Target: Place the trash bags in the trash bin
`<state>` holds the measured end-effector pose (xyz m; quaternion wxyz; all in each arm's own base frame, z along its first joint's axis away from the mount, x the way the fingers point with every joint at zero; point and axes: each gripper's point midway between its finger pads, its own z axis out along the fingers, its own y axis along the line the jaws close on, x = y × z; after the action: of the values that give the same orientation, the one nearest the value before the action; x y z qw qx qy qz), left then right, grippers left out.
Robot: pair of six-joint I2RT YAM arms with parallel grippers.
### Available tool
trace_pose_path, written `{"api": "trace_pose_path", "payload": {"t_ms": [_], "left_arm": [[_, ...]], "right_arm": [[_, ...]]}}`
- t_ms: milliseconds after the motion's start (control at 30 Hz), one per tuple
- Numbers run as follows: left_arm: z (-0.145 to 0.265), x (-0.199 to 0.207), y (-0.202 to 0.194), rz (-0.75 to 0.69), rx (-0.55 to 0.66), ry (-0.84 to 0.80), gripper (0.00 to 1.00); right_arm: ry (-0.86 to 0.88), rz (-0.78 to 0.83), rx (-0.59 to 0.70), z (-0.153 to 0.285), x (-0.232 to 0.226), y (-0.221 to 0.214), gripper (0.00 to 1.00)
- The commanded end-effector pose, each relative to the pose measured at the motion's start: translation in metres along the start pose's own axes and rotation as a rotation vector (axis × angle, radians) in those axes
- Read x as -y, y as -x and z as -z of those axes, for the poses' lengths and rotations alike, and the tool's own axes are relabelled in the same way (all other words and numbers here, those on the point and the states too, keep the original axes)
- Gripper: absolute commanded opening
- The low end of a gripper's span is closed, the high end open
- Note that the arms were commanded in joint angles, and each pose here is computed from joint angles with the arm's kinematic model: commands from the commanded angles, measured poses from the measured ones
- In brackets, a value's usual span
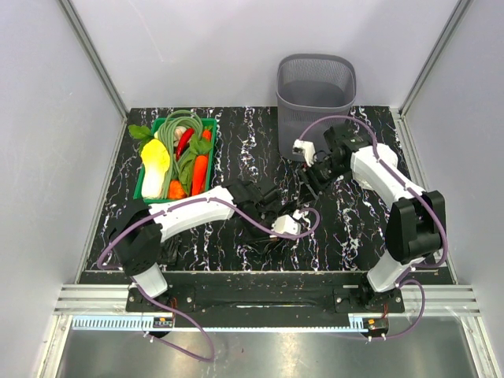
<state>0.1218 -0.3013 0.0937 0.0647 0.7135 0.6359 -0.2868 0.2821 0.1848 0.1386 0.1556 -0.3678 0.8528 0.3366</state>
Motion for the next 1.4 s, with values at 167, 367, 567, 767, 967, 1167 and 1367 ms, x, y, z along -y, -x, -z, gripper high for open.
{"api": "trace_pose_path", "payload": {"t_ms": [167, 367, 567, 767, 967, 1167, 1367], "left_arm": [[0.016, 0.002, 0.015, -0.049, 0.054, -0.022, 0.0], [0.02, 0.008, 0.016, -0.07, 0.059, -0.047, 0.0], [0.022, 0.008, 0.017, -0.07, 0.059, -0.048, 0.0], [0.021, 0.002, 0.015, -0.057, 0.049, -0.041, 0.0], [0.021, 0.002, 0.017, -0.057, 0.061, -0.047, 0.0], [0.022, 0.002, 0.019, -0.051, 0.066, -0.043, 0.0], [0.023, 0.004, 0.02, -0.046, 0.071, -0.049, 0.0]], "right_arm": [[-0.054, 0.426, 0.02, -0.014, -0.027, 0.022, 0.69], [-0.048, 0.519, -0.012, -0.026, -0.034, 0.022, 0.7], [-0.05, 0.542, -0.029, -0.029, -0.038, 0.014, 0.7], [-0.047, 0.536, -0.033, -0.017, -0.05, 0.006, 0.7], [-0.046, 0.544, -0.028, -0.014, -0.055, -0.003, 0.7], [-0.024, 0.534, -0.04, -0.028, -0.051, -0.008, 0.7], [-0.032, 0.539, -0.038, -0.042, -0.042, -0.008, 0.7]]}}
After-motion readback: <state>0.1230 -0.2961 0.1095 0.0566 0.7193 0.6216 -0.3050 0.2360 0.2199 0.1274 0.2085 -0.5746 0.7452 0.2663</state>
